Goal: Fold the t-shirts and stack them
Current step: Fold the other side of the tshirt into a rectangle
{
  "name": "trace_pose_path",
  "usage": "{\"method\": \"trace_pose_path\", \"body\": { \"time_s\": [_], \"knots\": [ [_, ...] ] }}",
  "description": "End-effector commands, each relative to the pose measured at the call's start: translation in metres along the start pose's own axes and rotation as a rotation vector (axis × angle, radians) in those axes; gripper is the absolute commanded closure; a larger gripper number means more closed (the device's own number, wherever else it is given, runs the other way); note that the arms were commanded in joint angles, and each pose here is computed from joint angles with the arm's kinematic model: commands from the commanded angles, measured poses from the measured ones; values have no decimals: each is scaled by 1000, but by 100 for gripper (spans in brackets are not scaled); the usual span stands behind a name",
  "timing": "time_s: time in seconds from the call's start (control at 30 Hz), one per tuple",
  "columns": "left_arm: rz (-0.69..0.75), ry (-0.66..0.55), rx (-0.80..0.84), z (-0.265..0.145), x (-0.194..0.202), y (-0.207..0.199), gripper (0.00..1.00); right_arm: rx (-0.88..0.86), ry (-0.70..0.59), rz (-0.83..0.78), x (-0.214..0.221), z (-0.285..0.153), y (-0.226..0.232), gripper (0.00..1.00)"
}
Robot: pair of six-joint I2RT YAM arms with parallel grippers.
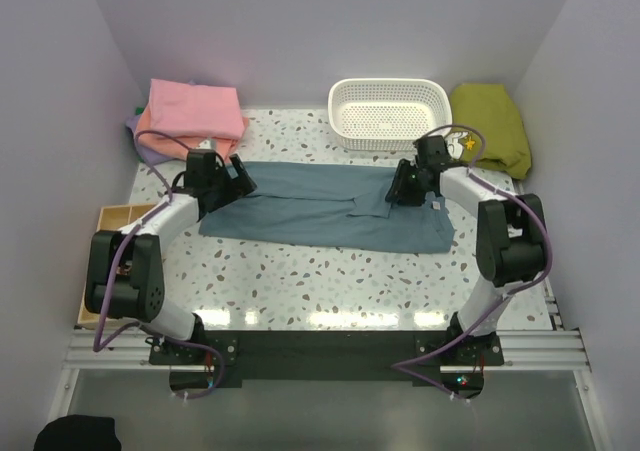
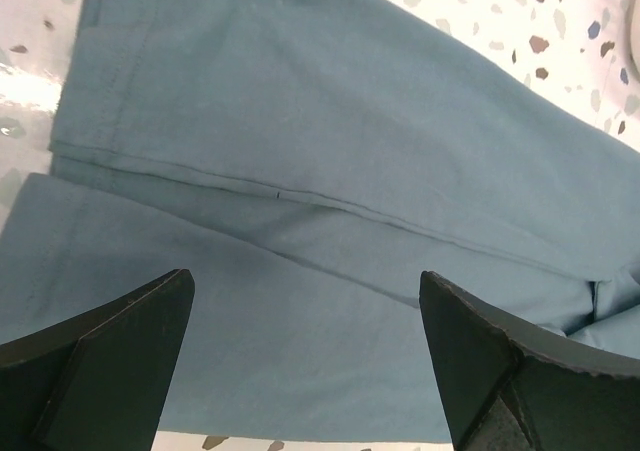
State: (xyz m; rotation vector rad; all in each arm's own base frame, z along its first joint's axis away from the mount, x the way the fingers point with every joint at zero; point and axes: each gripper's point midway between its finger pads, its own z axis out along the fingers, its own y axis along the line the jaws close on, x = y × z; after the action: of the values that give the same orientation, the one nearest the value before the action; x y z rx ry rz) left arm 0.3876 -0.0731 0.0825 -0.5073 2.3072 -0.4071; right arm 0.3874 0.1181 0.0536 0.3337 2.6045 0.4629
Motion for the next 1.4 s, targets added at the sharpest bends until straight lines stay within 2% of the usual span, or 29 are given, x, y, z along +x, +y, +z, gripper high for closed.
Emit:
{"method": "trace_pose_path", "body": {
  "time_s": [0.0, 0.13, 0.43, 0.7, 0.8, 0.83, 0.9, 0.97, 1.0, 1.03, 1.13, 1.37],
  "knots": [
    [29, 13, 60, 8, 2, -12, 0, -109, -16, -14, -23, 15, 33, 56],
    [31, 28, 63, 12, 5, -12, 0, -199, -33, -46, -36, 26, 62, 57],
    [29, 49, 57, 19, 10, -10, 0, -308, -91, -79, -66, 19, 107, 55],
    [15, 90, 85, 27, 21, -12, 0, -461, -26, -42, -74, 42, 140, 54],
    [15, 91, 81, 26, 22, -11, 0, -388, -84, -67, -84, 34, 130, 54],
    [17, 89, 75, 26, 22, -10, 0, -358, -119, -81, -86, 18, 125, 53],
    [19, 83, 76, 24, 21, -10, 0, -316, -122, -115, -75, 7, 113, 52],
    [19, 80, 75, 25, 21, -9, 0, -252, -181, -136, -77, -19, 102, 52],
    [19, 82, 81, 25, 22, -10, 0, -221, -165, -130, -63, -18, 90, 52],
    [17, 84, 82, 26, 22, -10, 0, -196, -217, -131, -69, -37, 87, 51],
    [17, 90, 92, 27, 24, -11, 0, -147, -257, -124, -59, -52, 71, 50],
    [20, 100, 98, 27, 29, -10, 0, 31, -181, -142, -31, -49, 41, 51]
  ]
}}
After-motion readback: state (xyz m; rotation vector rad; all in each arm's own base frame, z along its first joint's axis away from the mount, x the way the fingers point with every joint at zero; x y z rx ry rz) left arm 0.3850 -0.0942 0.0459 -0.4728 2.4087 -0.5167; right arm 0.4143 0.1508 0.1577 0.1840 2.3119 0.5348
